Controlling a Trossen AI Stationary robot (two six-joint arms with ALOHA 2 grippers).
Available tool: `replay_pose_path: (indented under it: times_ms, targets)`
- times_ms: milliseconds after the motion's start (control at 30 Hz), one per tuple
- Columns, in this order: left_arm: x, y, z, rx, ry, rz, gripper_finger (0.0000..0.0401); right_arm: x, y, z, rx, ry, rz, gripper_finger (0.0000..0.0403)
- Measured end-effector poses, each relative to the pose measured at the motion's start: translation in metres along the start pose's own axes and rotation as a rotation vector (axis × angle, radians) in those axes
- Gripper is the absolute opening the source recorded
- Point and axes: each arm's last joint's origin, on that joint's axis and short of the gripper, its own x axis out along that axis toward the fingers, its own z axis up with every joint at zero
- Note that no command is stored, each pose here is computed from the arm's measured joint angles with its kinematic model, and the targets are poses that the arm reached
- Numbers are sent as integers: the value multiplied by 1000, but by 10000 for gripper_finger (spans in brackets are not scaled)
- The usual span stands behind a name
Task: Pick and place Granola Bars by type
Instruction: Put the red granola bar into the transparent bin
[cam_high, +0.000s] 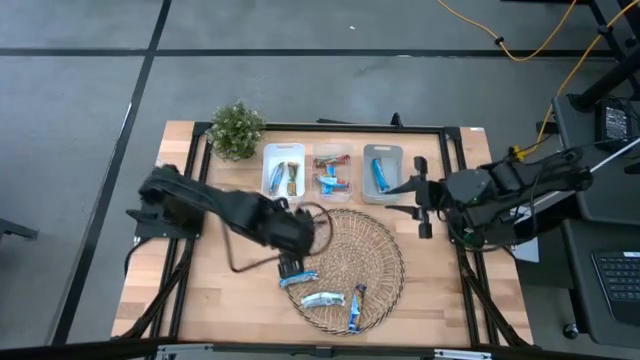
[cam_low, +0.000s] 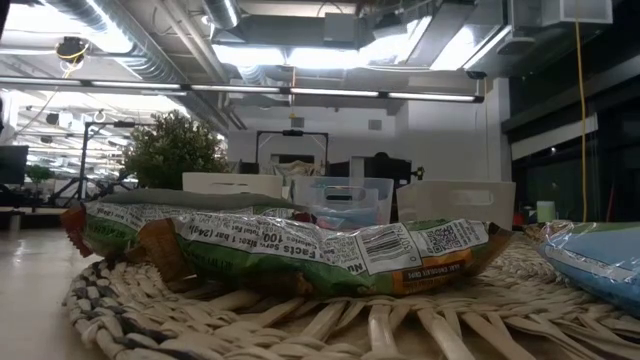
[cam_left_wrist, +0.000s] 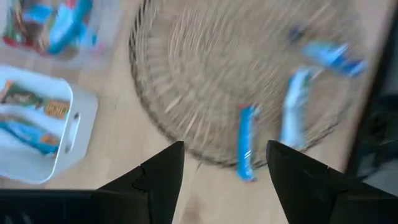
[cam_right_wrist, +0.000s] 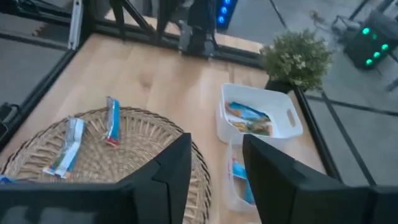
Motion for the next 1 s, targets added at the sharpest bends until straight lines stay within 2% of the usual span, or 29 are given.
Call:
replay_pose_path:
  times_ms: [133,333,600,700,800,1000]
  targets:
    - [45,-14,-2,43,151,85,219,1,2,-14,-16,-42,18,147]
    - [93,-33,-4,103,292,68,219,-7,-1,-22,-27,-64,9,147]
    - [111,-46,-5,88,261,59,219,-18,-5,-21,-35,-101,4,147]
    - [124,-49,-8,67,290,87,224,-19,-5,-22,-40,-101,8,147]
    - [139,-52,-10,45,364,53,235,-19,-5,-22,-41,-99,11,147]
    - [151,-56,-12,69,367,65,257,-19,-4,-22,-43,-97,16,147]
